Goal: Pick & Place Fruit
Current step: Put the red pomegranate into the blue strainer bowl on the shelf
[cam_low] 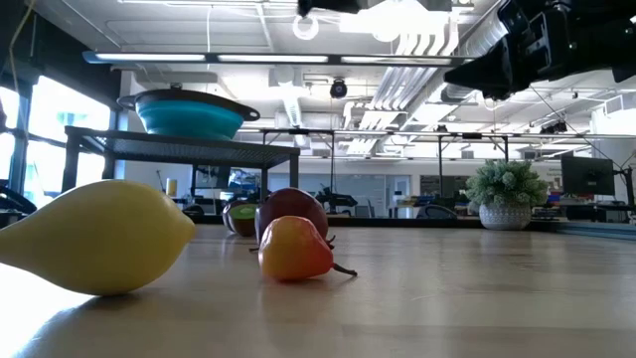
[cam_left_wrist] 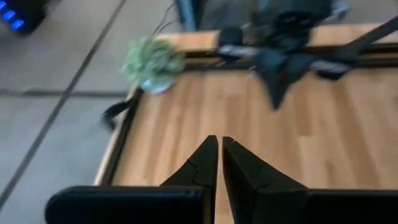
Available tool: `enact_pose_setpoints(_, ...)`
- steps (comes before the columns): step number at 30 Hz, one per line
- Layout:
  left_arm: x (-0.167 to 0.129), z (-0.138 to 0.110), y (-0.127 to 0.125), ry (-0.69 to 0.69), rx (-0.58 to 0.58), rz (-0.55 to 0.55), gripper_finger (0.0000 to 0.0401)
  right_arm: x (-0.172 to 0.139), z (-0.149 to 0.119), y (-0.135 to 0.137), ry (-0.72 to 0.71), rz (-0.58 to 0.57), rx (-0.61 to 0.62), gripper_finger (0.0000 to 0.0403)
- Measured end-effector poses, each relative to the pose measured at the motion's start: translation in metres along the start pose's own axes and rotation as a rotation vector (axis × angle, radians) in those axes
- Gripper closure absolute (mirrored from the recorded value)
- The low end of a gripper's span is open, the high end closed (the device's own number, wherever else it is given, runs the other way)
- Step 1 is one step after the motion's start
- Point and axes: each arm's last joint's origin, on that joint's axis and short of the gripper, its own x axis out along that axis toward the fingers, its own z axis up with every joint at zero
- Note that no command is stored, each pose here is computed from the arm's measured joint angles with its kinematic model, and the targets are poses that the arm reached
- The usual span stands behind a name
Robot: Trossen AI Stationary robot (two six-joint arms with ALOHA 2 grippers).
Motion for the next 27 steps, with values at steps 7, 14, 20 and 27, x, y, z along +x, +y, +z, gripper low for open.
enact_pose_setpoints(7, 0.046, -0.031, -0.037, -0.126, 0.033, -0.210, 0.0382, 0.000, 0.002, 0.000, -0.020, 0.001, 0.001, 0.0401)
enact_pose_setpoints(14, 0.065, -0.063, -0.062, -0.201, 0.073, -0.243, 0.0382, 0.000, 0.002, 0.000, -0.017, 0.004, 0.053, 0.0401)
enact_pose_setpoints(20, 0.075, -0.085, -0.086, -0.314, 0.089, -0.272, 0.0382, 0.000, 0.002, 0.000, -0.019, 0.004, 0.054, 0.0401)
enact_pose_setpoints(27, 0.083, -0.119, -0.098, -0.352, 0.064, -0.290, 0.0382, 0.000, 0.002, 0.000, -0.019, 0.002, 0.053, 0.0401)
